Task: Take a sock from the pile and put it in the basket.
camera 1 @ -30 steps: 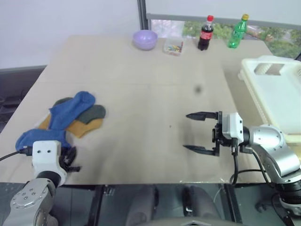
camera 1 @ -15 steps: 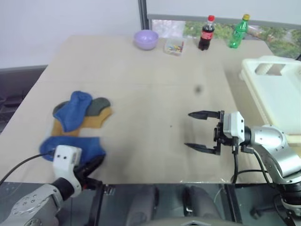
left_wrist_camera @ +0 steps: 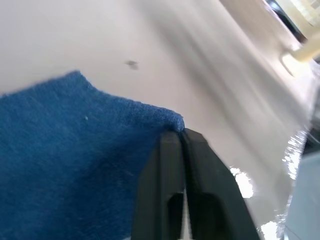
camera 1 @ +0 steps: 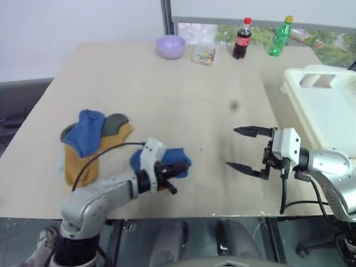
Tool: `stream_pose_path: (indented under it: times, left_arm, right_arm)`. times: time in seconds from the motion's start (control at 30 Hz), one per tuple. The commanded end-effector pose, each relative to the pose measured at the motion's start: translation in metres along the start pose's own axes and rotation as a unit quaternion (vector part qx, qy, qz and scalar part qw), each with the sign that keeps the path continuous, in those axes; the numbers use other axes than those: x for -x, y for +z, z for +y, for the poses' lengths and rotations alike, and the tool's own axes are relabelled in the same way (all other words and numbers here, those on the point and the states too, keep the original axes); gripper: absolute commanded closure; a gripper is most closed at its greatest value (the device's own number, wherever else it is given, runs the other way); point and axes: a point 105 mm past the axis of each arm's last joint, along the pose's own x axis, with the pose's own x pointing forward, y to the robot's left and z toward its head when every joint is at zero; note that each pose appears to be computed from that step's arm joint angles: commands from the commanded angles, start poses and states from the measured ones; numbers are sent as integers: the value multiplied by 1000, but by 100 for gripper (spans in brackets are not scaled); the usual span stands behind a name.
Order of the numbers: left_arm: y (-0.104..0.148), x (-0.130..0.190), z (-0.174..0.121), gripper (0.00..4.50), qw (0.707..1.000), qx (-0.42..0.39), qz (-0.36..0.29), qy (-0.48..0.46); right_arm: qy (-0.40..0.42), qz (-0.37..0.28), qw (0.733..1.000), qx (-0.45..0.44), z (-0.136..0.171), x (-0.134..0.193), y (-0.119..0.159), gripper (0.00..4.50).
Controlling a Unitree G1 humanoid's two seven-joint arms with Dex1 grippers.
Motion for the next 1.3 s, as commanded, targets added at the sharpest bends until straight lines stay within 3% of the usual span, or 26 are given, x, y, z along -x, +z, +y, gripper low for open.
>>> stream_pose_path:
  times: [0.03, 0.17, 0.33, 0.6, 0.7, 0.8, 0.97, 1.3]
  left_arm:
    - [15, 7, -2, 233, 999, -17, -29, 3]
    - [30, 52, 28, 233, 994, -52, -58, 75]
    - [37, 94, 64, 233, 981, -78, -54, 168]
    - [15, 95, 95, 233, 969, -96, -8, 229]
    - [9, 88, 93, 324, 971, -96, -5, 218]
    - [6, 81, 87, 450, 975, -94, -8, 202]
    - [11, 70, 68, 450, 982, -88, -26, 166]
    - [13, 37, 40, 450, 987, -93, -31, 125]
  right_arm:
    - [-27, 3, 1000, -5, -1, -4, 8, 0]
    - [-74, 52, 995, -40, -3, -21, -5, 0]
    - [-69, 86, 989, -94, 4, -56, -30, 0]
    - [-19, 127, 984, -124, 13, -90, -63, 0]
    - [-13, 139, 982, -128, 17, -100, -73, 94]
    - [-8, 143, 982, -125, 19, -102, -76, 230]
    - [-3, 148, 982, -115, 15, -80, -71, 447]
    - [-29, 191, 976, -98, 5, -29, -71, 447]
